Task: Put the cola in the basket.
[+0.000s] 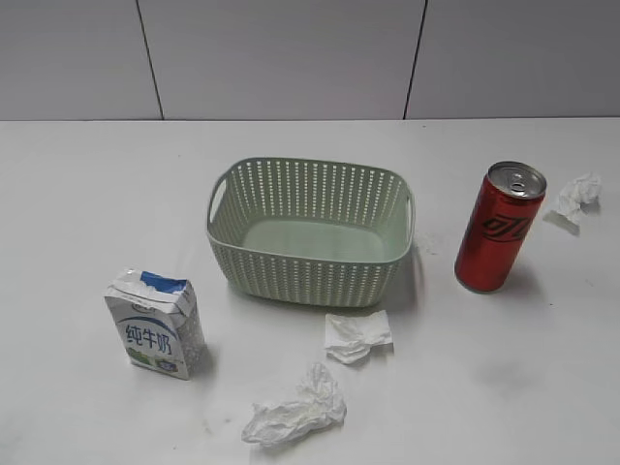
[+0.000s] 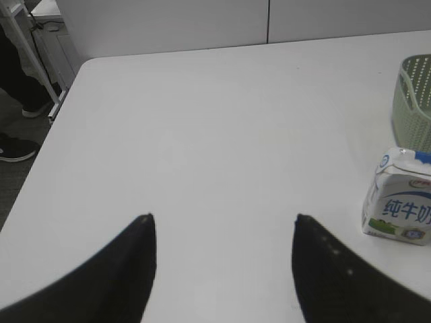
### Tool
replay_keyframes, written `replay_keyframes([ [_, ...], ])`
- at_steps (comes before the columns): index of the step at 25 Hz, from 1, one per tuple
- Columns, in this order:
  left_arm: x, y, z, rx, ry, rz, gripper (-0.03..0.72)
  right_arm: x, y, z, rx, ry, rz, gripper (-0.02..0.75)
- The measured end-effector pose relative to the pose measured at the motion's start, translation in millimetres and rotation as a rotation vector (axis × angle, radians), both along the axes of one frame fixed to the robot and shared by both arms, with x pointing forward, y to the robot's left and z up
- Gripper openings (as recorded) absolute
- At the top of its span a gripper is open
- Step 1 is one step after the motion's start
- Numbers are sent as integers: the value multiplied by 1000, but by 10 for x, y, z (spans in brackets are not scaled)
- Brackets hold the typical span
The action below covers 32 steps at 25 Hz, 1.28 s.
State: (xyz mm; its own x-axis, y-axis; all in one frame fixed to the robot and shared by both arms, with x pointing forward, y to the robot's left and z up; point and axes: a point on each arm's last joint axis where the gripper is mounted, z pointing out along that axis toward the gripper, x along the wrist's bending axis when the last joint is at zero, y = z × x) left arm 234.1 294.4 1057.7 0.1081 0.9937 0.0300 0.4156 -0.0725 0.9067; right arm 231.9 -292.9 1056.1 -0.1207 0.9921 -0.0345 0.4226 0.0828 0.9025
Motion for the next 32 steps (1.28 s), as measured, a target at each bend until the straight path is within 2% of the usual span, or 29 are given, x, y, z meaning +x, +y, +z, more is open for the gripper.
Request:
replay_keyframes([
  [15,0,0,0,0,0,0,489,15,1,1,-1,10,0,590],
  [23,0,0,0,0,0,0,489,287,10,44,-4,149,0,591],
  [27,0,0,0,0,0,0,489,476,45,197,35,189,13,614],
  [32,0,0,0,0,0,0,489,795,92,331,80,300,28,620],
])
